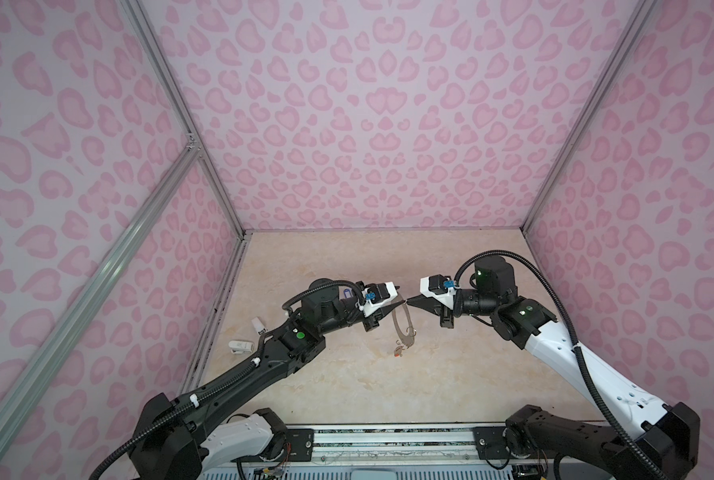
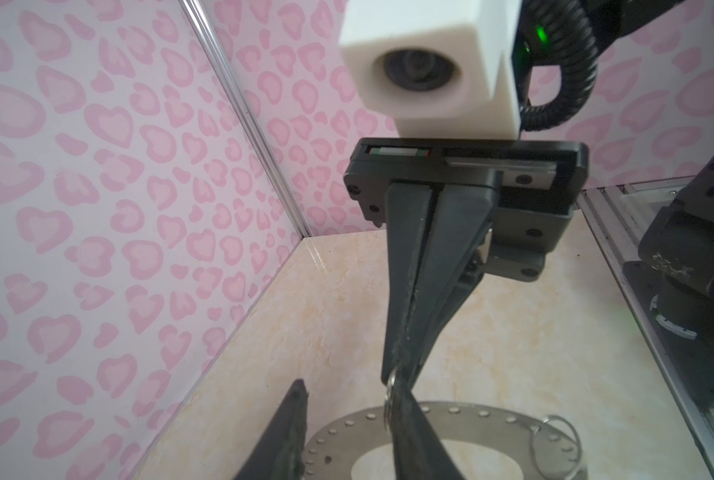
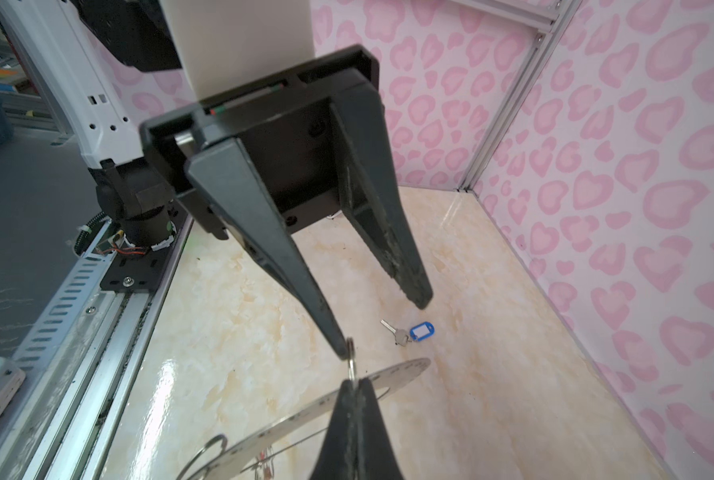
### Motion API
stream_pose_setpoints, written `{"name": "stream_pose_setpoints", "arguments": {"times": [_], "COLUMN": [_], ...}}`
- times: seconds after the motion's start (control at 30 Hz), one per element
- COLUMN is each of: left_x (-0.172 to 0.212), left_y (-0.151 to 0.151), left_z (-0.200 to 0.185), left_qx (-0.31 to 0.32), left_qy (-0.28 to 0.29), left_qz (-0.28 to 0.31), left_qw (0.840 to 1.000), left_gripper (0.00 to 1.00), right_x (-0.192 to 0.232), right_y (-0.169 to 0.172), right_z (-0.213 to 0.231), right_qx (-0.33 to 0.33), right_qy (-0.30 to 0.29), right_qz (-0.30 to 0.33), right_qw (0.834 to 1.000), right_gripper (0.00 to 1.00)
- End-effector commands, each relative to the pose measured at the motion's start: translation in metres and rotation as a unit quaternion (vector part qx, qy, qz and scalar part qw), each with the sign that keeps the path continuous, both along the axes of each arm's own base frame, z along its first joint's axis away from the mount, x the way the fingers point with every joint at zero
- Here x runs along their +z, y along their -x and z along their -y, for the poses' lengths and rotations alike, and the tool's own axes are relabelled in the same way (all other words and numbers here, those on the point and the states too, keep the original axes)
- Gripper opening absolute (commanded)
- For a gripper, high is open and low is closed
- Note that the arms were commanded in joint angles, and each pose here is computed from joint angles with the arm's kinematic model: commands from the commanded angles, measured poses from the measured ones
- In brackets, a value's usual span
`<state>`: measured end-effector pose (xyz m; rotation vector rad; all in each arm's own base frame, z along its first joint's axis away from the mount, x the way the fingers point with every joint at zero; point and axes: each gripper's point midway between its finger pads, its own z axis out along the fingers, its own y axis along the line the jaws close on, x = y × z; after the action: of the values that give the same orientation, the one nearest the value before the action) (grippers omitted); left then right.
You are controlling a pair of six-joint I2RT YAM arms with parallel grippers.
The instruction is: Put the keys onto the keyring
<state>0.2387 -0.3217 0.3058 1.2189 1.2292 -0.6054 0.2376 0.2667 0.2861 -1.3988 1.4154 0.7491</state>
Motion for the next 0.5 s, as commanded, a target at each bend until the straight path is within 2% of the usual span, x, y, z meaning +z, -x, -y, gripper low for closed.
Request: {"name": "stream_pose_setpoints", "arguments": {"times": [0.0,0.17,0.47], "left_x": [-0.021,-0.027,-0.034], "left_y": [-0.003,0.004,0.006], "left_z": [0.002,0.008,0.014], "left_qx": [0.012,-0.005,-0.018], "left_qy": [-0.067,-0.088,-0.101], "left_qz": [0.006,0.009,-0.003], "left_qw": [0.998,0.996,0.995], "left_gripper": [0.34,0.32,0.24], "right_x": [-0.022,-0.027,-0.025], "right_y": [0.004,0.003,0.003], "right_z": [0.009,0.011,0.007], "right_qx": [-0.009,-0.009,-0.002], "right_qy": [0.051,0.067,0.057], "right_qz": [-0.026,-0.035,-0.037], "right_qw": [0.998,0.997,0.998], "right_gripper": [0.00,0.00,0.00]}}
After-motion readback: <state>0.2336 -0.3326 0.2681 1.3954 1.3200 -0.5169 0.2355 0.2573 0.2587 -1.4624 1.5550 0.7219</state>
